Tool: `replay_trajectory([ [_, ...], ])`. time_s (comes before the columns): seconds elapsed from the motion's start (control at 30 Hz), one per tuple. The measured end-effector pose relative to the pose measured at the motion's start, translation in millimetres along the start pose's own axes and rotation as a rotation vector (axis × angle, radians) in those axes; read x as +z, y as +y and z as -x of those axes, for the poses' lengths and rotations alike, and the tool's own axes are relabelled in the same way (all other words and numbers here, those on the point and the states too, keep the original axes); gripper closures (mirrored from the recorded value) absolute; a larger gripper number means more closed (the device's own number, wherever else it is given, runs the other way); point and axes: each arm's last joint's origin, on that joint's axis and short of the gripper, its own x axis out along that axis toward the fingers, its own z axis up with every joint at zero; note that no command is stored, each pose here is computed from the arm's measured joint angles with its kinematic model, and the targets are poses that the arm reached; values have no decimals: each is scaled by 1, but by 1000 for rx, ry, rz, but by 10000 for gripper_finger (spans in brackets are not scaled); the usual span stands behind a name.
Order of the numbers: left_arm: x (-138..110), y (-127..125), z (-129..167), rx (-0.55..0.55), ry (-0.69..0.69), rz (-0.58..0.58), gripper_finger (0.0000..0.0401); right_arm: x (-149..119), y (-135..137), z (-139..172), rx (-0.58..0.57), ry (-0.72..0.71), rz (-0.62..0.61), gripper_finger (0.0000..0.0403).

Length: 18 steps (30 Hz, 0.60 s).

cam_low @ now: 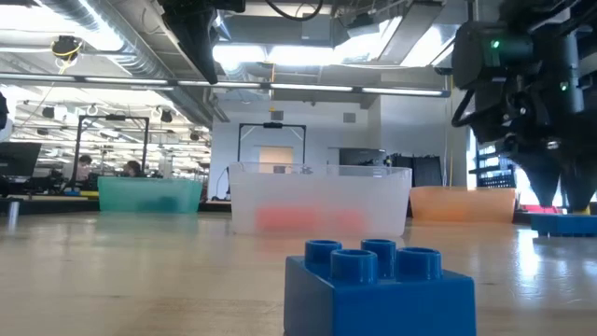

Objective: Sort & place blocks by color
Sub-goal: Put the top blue game piece into the blue bin

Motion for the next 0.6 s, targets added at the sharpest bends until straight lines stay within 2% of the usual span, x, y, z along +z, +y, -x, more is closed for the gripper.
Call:
replay_trajectory([
  [0.2,0,0,0,0,0,0,224,8,2,-20,-62,98,-2,139],
  [0.47,0,0,0,0,1,-1,224,17,6,-43,-86,213,12,141],
  [0.6,0,0,0,0,1,-1,224,18,6,-45,-80,223,12,174],
])
